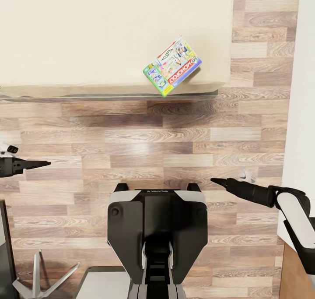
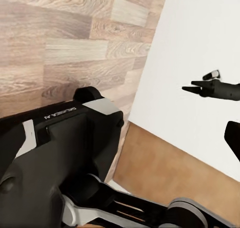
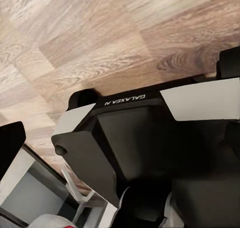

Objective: Put all the toys in the child's room - the three board games (two on the bed and one on the table), the two jigsaw puzzles on the table, and the tennis ball on the table - inside the toy box on the table in the child's room.

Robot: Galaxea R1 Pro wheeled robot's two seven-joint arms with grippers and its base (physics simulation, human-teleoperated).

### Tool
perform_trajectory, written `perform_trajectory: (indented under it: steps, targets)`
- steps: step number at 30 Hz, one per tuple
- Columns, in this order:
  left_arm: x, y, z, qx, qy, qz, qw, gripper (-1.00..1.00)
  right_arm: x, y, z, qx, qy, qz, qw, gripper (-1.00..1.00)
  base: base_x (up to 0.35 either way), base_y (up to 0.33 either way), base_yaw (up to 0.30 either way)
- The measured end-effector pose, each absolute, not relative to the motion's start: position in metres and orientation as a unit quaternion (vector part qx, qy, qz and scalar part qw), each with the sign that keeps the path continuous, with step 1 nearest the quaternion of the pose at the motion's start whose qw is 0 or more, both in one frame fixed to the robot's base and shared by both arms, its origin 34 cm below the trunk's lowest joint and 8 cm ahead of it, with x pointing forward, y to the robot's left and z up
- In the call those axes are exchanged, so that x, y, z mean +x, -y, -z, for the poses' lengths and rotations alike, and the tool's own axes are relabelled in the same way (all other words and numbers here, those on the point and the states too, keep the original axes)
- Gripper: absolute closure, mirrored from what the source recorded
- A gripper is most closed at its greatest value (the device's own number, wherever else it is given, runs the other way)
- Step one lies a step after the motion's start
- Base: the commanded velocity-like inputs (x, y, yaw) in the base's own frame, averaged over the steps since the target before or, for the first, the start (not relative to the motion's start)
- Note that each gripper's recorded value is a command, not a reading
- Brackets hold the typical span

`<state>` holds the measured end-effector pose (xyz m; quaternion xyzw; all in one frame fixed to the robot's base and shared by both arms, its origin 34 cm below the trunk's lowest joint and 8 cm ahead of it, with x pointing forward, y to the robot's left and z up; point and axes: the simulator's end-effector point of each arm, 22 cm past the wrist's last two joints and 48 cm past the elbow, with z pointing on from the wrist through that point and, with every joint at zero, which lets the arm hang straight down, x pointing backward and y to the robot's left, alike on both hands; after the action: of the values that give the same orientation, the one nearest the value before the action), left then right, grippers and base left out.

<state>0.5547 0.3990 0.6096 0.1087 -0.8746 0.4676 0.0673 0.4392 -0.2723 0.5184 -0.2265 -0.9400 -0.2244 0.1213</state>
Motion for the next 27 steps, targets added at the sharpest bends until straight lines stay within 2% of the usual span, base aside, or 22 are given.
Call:
perform_trajectory:
  steps: [16,27]
  targets:
    - [0.491,-0.401,-0.581,0.149,0.871,-0.46,0.082,-1.0,0.404,0.264,-0.528,-0.254,0.941,0.214,0.07,-1.0,0.0,0.0,0.0]
    - [0.433,-0.404,-0.565,0.189,0.87,-0.444,0.099,-1.0,0.407,0.246,-0.566,-0.268,0.917,0.295,-0.012,-1.0,0.0,0.0,0.0]
